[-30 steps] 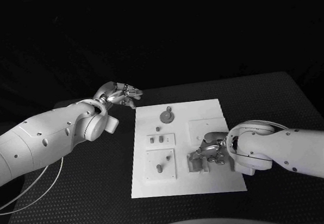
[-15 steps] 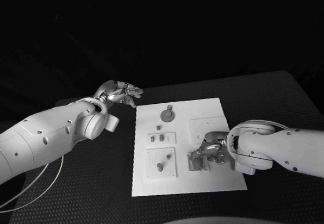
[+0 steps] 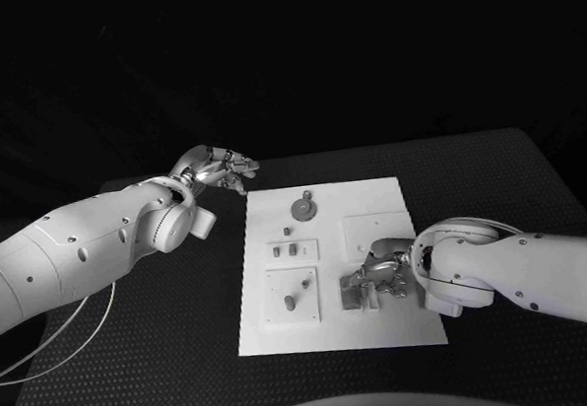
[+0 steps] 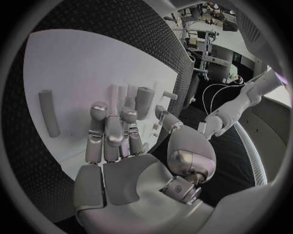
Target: Assemble the parts on the task board
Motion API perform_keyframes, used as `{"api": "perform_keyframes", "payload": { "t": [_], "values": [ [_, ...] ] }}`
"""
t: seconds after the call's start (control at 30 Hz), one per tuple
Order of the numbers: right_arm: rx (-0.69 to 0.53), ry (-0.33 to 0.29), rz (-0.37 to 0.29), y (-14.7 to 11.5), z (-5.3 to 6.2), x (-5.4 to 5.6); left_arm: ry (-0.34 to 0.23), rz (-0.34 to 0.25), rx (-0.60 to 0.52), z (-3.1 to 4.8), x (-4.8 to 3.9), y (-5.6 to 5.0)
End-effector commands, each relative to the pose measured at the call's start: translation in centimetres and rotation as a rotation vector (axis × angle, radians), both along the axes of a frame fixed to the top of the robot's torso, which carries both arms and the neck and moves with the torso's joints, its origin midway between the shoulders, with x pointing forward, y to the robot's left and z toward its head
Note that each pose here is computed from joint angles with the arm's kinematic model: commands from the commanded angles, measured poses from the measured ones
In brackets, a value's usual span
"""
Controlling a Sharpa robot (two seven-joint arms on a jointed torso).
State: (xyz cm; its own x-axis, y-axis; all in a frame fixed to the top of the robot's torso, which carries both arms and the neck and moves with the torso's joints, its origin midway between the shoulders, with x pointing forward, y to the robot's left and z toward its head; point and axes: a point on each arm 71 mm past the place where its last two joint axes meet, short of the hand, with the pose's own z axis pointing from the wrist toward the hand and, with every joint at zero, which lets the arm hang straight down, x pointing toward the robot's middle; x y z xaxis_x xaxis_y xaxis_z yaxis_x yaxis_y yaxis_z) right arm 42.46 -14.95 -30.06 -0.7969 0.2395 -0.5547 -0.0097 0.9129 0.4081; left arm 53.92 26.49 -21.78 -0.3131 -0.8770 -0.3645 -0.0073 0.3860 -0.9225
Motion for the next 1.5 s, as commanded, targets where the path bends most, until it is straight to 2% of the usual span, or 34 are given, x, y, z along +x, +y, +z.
{"api": "perform_keyframes", "payload": {
  "t": [0.03, 0.4, 0.53, 0.87, 1.07, 1.5],
  "values": [
    [-0.007, 0.024, 0.012, 0.03, -0.48, -0.36, 0.002, -0.012, -0.011, 0.08, -0.02, -0.2],
    [-0.005, 0.023, 0.01, -0.02, -0.47, -0.39, 0.001, -0.012, -0.011, 0.08, -0.02, -0.19],
    [0.013, 0.002, 0.002, -0.1, -0.3, -0.35, 0.001, -0.011, -0.01, 0.08, -0.01, -0.16],
    [-0.026, -0.058, 0.126, -0.36, 0.08, -0.78, 0.001, -0.008, -0.009, 0.07, 0.0, -0.02],
    [-0.041, -0.094, 0.168, -0.14, 0.25, -0.87, 0.002, -0.01, -0.01, 0.07, 0.0, -0.06],
    [-0.06, -0.13, 0.191, 0.52, 0.36, -0.92, 0.003, -0.013, -0.011, 0.06, -0.01, -0.16]
  ]
}}
